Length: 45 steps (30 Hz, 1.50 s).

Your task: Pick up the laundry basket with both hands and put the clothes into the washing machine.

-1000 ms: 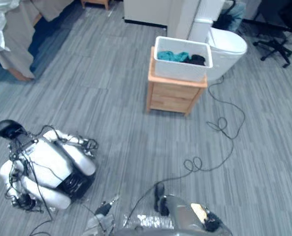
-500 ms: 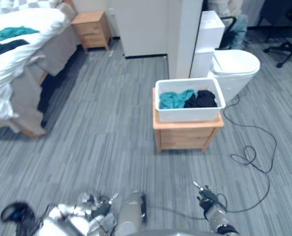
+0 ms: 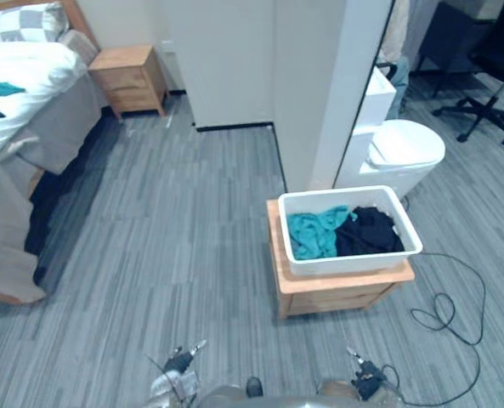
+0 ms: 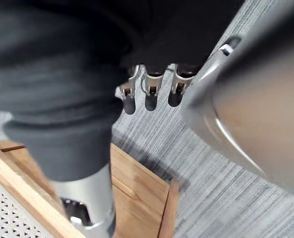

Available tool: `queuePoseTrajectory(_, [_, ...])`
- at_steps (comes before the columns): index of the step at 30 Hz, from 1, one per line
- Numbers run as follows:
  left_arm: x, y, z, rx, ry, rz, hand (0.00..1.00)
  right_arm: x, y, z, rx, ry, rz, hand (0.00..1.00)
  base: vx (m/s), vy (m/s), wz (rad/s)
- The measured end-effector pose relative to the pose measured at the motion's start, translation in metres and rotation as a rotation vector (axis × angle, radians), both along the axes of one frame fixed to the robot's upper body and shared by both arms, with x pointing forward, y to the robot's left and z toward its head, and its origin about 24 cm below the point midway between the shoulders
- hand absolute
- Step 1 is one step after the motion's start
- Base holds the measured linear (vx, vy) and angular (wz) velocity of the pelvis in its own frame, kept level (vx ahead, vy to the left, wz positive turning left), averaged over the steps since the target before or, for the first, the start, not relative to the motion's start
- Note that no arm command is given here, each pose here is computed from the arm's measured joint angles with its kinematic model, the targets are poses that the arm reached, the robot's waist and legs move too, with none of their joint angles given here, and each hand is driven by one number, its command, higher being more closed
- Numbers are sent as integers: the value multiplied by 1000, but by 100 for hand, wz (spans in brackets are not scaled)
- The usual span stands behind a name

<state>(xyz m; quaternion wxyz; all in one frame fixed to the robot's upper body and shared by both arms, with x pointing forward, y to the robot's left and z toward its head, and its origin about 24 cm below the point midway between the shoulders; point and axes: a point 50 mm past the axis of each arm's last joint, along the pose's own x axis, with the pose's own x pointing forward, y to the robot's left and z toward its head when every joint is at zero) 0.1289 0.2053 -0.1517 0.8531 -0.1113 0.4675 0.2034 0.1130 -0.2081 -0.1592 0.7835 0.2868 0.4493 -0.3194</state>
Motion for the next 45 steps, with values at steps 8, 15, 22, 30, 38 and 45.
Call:
queuePoseTrajectory(8, [-34, -12, -12, -64, 77, 109, 0, -29, -25, -3, -19, 69, -156, 0, 191, -232, 4])
queuePoseTrajectory(15, [-46, -5, -14, -76, 96, 192, 0, -22, -51, 6, -74, 17, -242, 0, 150, -157, 18])
queuePoseTrajectory(22, [-12, 24, 15, -10, -162, 307, 0, 17, -126, 74, -403, -270, -387, 0, -41, 8, 9])
queuePoseTrajectory(30, [76, 51, 90, 88, -574, 188, 0, 71, -196, 174, -711, -511, -399, 0, -64, 16, -9])
queuePoseTrajectory(38, [180, 23, 187, 54, -956, -19, 0, 168, -181, 279, -902, -778, -94, 0, -48, -10, -17])
queuePoseTrajectory(45, [216, -25, 219, -33, -1032, -183, 0, 224, -124, 320, -960, -915, 202, 0, 11, 8, -4])
